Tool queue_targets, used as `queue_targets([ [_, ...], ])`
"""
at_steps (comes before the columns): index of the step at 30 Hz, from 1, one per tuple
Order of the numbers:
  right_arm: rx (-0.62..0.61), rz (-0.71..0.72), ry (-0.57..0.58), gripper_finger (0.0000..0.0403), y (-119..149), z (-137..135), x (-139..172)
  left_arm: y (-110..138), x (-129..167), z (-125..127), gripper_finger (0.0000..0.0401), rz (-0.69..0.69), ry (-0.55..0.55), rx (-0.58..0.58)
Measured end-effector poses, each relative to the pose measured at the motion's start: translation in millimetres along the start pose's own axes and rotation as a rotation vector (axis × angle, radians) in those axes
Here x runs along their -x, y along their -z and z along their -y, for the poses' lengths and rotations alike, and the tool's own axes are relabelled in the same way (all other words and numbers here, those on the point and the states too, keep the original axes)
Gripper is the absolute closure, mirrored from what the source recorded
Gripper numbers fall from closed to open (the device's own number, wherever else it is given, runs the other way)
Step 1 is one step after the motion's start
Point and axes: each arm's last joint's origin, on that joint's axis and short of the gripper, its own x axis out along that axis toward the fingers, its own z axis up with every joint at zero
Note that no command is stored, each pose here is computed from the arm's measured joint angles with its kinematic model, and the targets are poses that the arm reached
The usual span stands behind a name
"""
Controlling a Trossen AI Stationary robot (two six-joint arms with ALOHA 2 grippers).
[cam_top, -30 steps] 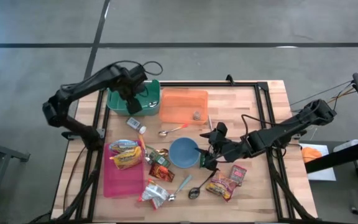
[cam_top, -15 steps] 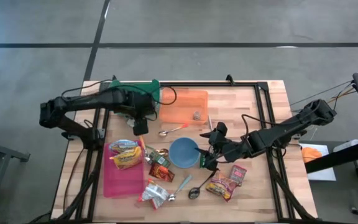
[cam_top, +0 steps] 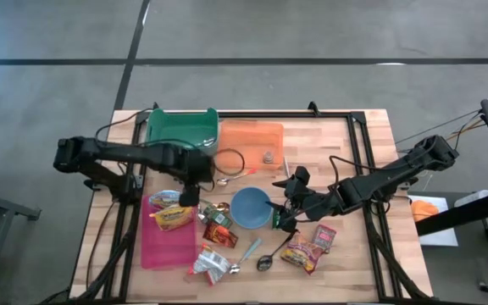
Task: Pick & Place Food Item
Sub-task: Put the green spice bottle into the orange bin
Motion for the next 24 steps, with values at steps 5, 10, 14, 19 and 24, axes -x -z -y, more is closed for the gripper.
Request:
queue_targets([
  [5, 0.0, 0.0, 0.0, 0.011, 0.0, 0.0, 0.0, 2.2, -15.6, 20.3, 0.0187, 0.044, 0.012, -0.157],
  [10, 0.0, 0.0, -0.001, 0.011, 0.0, 0.0, 0.0, -1.7, -23.0, 33.0, 0.0187, 0.116, 0.019, -0.218],
  [14, -0.001, 0.0, -0.001, 0.011, 0.0, -0.1, 0.0, -4.3, -27.1, 36.0, 0.0187, 0.124, 0.018, -0.229],
  [19, -0.001, -0.001, -0.003, 0.011, 0.1, -0.1, 0.0, -8.1, -41.1, 39.4, 0.0186, 0.075, 0.031, -0.245],
  [24, 0.002, -0.006, -0.009, 0.011, 0.6, -0.3, -0.2, -9.9, -56.6, 41.7, 0.0167, 0.009, 0.036, -0.272],
])
